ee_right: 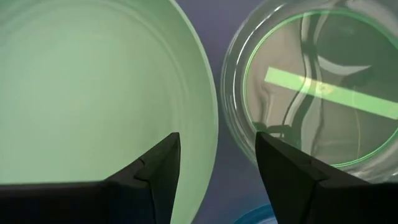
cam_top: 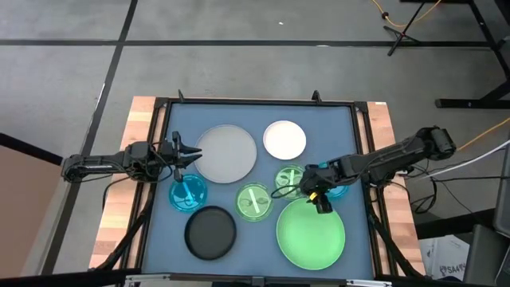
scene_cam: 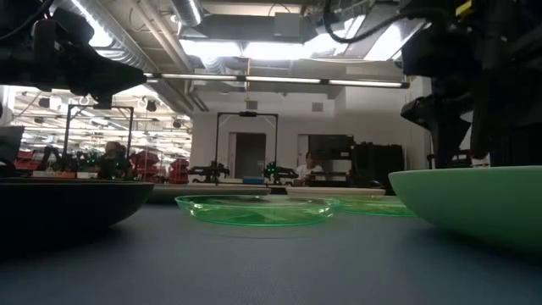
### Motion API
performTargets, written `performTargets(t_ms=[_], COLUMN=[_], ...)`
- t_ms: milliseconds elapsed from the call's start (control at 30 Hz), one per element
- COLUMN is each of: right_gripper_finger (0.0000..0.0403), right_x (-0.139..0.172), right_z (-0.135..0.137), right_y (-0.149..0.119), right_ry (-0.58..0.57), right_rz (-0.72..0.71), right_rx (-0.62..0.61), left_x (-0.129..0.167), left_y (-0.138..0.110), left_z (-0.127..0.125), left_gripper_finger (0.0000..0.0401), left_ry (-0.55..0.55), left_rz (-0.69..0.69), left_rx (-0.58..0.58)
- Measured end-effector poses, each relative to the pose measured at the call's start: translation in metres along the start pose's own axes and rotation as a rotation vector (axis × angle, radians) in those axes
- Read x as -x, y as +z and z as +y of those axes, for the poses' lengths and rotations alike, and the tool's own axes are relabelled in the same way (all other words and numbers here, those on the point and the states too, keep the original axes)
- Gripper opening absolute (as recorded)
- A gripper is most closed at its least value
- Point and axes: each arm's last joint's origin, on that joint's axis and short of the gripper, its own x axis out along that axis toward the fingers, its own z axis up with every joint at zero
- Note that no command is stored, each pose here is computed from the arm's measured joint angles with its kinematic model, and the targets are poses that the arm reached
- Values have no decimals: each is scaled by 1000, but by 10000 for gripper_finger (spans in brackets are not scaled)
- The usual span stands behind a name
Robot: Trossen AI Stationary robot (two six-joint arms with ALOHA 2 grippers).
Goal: Stack plastic plates
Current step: Stack the green plate on top of the gray plate
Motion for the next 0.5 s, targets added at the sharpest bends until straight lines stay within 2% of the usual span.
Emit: performTargets(t_ms=[500], right_gripper_finger=[198], right_x=[-25], right_z=[-3], right_y=[-3], right_ry=[20], right_rz=[109], right_rx=[-15], left_x=[0], left_y=[0], left_z=[0], left_gripper_finger=[82], left_ry=[0], left_rz=[0], left_rx=[0])
